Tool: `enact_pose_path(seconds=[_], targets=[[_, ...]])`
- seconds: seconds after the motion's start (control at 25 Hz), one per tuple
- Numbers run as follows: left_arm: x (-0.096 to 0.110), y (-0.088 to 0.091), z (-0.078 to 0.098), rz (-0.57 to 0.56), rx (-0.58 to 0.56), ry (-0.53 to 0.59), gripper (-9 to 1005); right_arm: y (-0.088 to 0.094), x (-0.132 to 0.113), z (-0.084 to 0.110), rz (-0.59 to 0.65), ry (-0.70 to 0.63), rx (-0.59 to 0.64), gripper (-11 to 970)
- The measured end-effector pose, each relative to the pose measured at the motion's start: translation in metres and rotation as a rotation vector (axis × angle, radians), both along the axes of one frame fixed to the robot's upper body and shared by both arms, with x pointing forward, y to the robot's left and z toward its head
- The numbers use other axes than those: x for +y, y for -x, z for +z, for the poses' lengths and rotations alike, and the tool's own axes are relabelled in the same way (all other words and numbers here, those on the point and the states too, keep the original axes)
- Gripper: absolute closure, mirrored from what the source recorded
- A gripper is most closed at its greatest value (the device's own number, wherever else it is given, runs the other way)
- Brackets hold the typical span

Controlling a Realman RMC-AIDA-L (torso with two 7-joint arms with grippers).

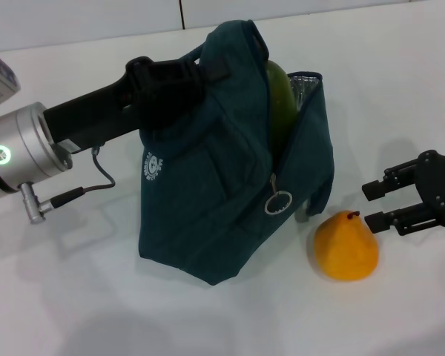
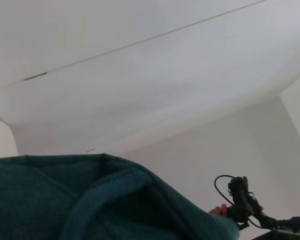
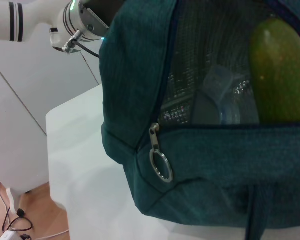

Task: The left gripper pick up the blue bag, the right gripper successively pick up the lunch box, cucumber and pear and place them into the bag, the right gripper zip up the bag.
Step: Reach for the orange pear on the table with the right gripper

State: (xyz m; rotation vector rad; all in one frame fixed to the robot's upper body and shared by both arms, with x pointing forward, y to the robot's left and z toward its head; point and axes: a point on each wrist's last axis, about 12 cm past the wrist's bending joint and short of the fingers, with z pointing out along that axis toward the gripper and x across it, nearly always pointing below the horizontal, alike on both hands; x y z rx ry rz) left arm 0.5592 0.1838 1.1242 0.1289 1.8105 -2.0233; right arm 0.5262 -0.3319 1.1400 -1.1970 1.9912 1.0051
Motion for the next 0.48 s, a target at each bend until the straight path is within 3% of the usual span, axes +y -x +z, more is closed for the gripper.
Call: enact_pose_path(seconds=[0.12,0.32,0.48], targets=[[0.0001,-0.0003,0.0002,0.001,-0.001,-0.001,943,0.0003,0.0024,-0.0001,0.013,0.000,0.003,332],[0.0005,-0.0002,-0.0001,0.003,0.000,-0.001,943,0.0001,0.0077,-0.0013,0.038,0.008,0.009,485],[0.0015,0.0005,-0.0010,0.006,0.003,-0.001,943,-0.0008,0.0091,-0.0013,0.041,0.012,0.007,492]])
